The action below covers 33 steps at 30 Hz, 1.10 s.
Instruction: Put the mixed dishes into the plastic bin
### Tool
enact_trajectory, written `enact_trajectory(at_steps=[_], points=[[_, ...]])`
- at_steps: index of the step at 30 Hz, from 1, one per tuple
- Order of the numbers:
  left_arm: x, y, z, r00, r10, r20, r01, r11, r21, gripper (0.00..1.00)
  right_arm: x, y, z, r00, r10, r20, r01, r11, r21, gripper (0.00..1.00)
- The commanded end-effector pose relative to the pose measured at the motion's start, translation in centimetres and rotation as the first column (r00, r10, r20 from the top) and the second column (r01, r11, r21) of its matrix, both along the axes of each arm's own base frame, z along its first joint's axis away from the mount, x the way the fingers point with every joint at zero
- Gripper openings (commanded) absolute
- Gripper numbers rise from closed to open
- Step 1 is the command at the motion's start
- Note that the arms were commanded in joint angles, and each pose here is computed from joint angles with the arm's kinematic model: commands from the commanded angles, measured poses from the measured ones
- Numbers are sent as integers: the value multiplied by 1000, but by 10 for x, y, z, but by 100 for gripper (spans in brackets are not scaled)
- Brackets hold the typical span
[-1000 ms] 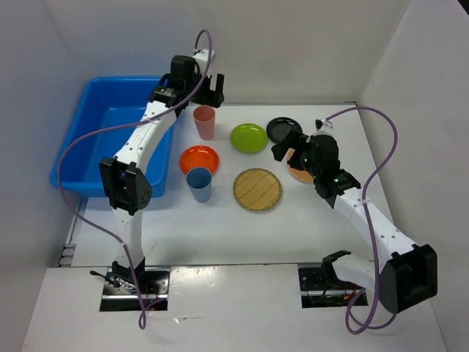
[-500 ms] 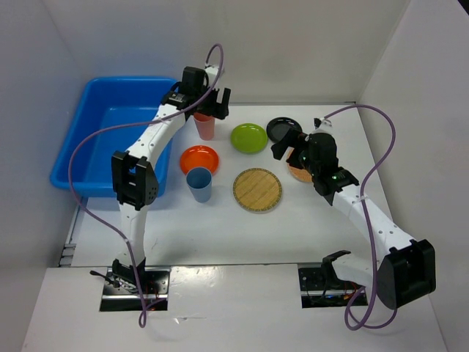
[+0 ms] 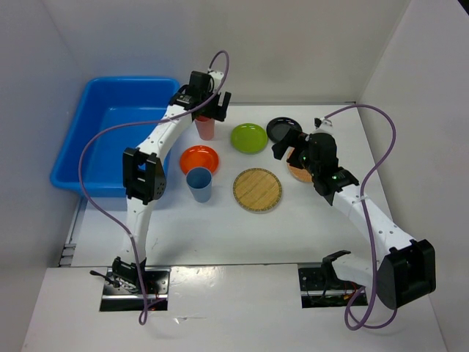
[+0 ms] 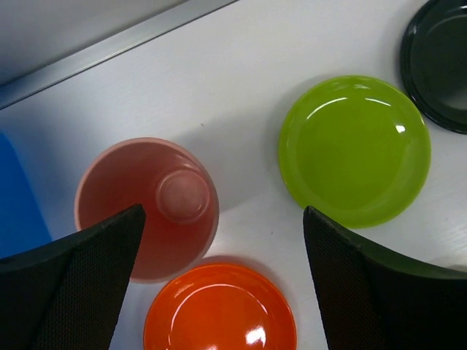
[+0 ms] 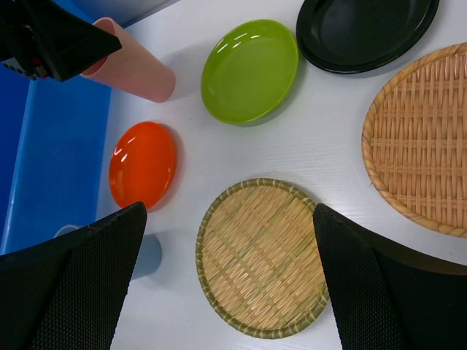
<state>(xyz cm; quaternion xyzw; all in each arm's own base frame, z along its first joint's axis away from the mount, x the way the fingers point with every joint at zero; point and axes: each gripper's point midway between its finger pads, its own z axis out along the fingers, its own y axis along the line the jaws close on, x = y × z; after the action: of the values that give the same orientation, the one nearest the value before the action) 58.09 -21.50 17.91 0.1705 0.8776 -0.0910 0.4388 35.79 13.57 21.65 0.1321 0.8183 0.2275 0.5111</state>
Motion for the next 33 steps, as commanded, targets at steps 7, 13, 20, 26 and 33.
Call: enact_trajectory(at_steps=[7,13,20,26,33], points=[[7,2,-13,1000,11,-20,-11,1000,15,89,7,-1,23,998,-20,63,21,1000,-10,99],[7,4,-23,999,19,-38,-18,999,28,77,8,-1,19,998,-20,54,21,1000,-13,99],[7,5,-23,999,20,-33,-19,999,40,54,8,-3,23,998,-29,64,30,999,-12,99],[7,6,-23,999,15,-30,-13,999,46,39,8,-3,23,998,-29,64,30,999,-12,99],[10,15,-13,998,66,-6,-65,996,66,0,9,-2,22,997,-29,73,30,1000,-9,99]])
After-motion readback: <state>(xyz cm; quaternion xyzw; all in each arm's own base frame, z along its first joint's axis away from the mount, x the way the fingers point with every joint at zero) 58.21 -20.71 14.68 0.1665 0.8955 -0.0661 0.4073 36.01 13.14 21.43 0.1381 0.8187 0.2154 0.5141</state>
